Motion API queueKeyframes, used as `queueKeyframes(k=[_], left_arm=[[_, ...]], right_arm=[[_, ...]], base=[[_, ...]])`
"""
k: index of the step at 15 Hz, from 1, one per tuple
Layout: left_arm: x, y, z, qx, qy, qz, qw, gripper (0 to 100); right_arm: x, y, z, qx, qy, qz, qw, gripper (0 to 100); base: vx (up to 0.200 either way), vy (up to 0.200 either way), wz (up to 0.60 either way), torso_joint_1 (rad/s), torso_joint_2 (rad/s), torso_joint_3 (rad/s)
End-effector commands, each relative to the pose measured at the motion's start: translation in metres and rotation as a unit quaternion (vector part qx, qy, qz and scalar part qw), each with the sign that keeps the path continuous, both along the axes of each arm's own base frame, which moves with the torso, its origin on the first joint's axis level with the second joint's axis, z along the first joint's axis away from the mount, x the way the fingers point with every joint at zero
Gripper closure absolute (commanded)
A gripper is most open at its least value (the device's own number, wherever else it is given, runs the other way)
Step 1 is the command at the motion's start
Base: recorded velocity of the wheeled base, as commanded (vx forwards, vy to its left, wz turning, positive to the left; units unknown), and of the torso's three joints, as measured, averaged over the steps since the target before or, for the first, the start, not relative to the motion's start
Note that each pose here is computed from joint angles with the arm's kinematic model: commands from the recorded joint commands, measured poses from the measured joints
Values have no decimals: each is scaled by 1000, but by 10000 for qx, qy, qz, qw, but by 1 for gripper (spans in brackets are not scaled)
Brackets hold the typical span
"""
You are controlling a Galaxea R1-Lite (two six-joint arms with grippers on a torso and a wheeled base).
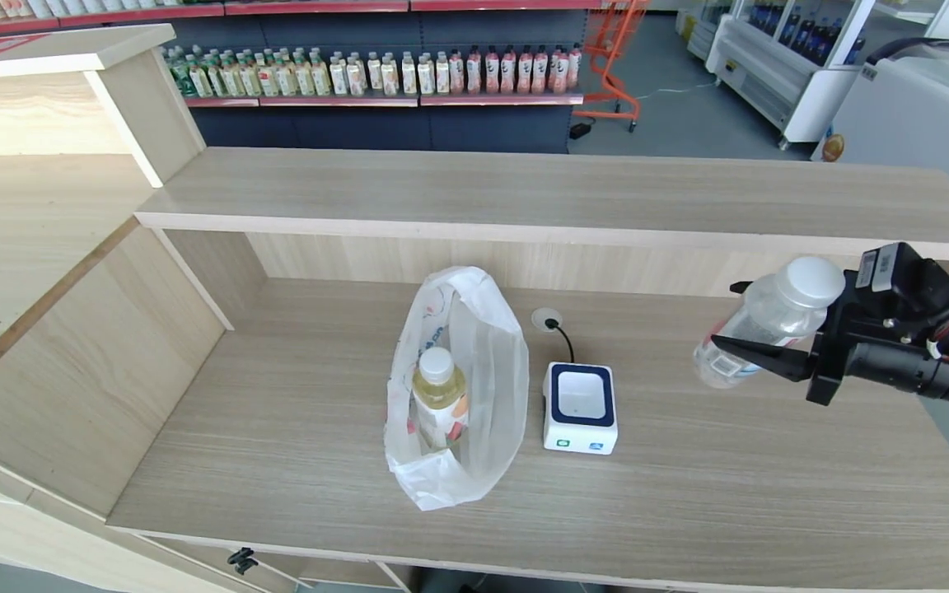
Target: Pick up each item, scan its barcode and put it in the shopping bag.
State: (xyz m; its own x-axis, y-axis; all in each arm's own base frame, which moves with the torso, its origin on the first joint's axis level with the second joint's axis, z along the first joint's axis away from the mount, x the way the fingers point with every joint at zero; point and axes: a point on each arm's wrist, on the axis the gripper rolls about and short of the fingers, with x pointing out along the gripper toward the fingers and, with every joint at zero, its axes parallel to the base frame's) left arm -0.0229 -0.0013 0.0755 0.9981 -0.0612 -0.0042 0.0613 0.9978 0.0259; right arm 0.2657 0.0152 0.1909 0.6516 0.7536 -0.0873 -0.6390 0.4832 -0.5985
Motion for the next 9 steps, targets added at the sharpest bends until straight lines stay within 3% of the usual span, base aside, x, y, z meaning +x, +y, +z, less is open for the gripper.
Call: queueKeyframes(k=[1,9], left_arm=[[0,0,0,0,2,0,10000,0],[0,0,0,0,2,0,10000,0]], right_arm=[[20,9,-19,-64,135,355,9993,100],[53,32,-58,-685,-527,1509,9848,100]], base=[[0,0,0,0,0,0],[0,0,0,0,0,0]])
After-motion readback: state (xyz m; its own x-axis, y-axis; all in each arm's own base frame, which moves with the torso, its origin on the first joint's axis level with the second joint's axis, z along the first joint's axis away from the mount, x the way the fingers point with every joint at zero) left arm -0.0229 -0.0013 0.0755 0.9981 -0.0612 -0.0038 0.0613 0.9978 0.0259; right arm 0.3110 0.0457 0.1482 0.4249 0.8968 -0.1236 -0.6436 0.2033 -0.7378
